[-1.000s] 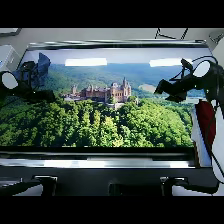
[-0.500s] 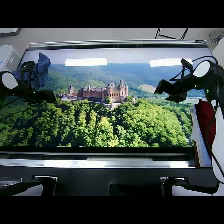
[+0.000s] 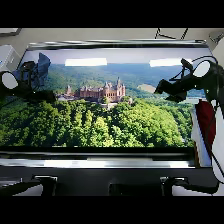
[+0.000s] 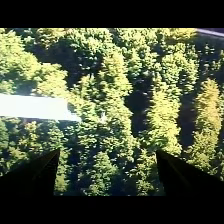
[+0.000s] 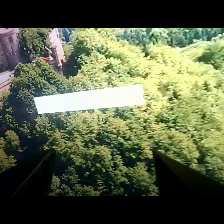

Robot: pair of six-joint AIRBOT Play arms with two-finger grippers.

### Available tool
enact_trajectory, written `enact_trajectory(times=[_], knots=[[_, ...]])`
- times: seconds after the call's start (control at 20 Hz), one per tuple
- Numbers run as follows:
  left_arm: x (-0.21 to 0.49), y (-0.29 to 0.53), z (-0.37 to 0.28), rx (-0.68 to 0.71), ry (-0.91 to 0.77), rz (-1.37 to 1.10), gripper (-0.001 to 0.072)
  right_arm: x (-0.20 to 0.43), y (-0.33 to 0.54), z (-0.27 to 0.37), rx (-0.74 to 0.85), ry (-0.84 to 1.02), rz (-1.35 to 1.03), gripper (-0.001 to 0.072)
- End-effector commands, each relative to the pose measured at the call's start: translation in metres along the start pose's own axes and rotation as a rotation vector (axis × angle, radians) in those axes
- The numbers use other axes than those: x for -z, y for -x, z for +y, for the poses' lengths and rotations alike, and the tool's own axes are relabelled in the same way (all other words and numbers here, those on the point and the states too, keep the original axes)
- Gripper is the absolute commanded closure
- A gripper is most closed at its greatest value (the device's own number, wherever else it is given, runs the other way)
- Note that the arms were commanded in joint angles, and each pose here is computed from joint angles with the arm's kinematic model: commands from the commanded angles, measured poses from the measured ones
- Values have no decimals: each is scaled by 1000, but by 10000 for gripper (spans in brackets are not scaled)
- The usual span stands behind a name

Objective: Fold the clothes and pants, and hang the long-sleeved shirts on hangers.

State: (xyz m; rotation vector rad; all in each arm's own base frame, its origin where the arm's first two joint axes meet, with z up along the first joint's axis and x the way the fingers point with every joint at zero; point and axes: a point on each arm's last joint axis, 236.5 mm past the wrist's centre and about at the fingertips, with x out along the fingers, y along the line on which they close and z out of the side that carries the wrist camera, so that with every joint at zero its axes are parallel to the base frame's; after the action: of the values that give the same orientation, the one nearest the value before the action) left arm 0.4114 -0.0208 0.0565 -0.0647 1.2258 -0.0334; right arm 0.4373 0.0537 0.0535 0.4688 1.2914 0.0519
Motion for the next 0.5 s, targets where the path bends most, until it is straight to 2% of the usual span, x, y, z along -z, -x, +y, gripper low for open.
enact_trajectory(times=[0.0, 0.1, 0.3, 0.45], knots=[[0, 0, 0, 0, 0, 1, -9, -8, 0, 2, -5, 1, -35, 27], [0, -1, 0, 0, 1, -1, -9, -10, 0, 2, -7, 1, -43, 26], [-60, -2, -4, 31, 116, -242, -9, -19, 0, 0, 1, 5, -80, 26], [-80, -12, -8, 55, 139, -308, -9, -28, 1, -11, 51, 23, -118, 30]])
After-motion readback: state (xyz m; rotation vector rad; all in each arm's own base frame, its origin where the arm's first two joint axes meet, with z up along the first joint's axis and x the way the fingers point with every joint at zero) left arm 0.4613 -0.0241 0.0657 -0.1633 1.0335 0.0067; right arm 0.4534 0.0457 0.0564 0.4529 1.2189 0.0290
